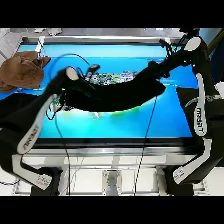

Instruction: Fold the clothes and pants, and hang the long-sleeved shirts on hangers.

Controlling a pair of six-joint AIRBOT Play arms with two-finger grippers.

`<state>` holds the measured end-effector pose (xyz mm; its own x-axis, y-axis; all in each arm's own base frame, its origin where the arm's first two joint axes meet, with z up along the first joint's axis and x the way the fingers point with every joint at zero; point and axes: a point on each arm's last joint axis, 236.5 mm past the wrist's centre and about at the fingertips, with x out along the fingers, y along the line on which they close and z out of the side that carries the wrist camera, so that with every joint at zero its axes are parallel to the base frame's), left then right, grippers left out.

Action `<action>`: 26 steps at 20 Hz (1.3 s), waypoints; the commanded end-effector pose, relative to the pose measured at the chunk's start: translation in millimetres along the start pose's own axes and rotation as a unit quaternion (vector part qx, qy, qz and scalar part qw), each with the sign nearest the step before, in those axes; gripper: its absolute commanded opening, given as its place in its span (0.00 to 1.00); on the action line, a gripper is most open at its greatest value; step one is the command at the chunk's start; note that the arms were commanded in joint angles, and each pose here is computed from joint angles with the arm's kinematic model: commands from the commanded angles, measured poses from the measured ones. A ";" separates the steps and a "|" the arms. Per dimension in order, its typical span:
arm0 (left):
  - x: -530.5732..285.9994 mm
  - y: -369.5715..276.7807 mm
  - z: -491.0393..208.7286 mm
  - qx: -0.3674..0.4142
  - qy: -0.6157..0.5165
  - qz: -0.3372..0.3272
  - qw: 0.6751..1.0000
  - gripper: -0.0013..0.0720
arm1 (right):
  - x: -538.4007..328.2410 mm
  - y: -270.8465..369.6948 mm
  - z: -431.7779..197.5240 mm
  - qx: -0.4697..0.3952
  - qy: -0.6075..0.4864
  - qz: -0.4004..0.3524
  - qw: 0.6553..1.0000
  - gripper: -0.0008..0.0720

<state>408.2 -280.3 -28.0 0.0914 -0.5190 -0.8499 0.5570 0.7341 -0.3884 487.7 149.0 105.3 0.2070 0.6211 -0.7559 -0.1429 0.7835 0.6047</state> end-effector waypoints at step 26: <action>-274.6 110.5 9.5 -0.102 -0.239 0.140 0.955 0.05 | 229.1 282.3 -1.0 -0.005 -0.201 0.212 0.956 0.03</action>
<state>472.9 -86.4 146.9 0.6015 -0.4159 -0.6821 0.2902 0.9092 -0.2985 507.9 447.6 123.1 0.4242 0.8290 -0.3643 -0.2885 0.5050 0.8135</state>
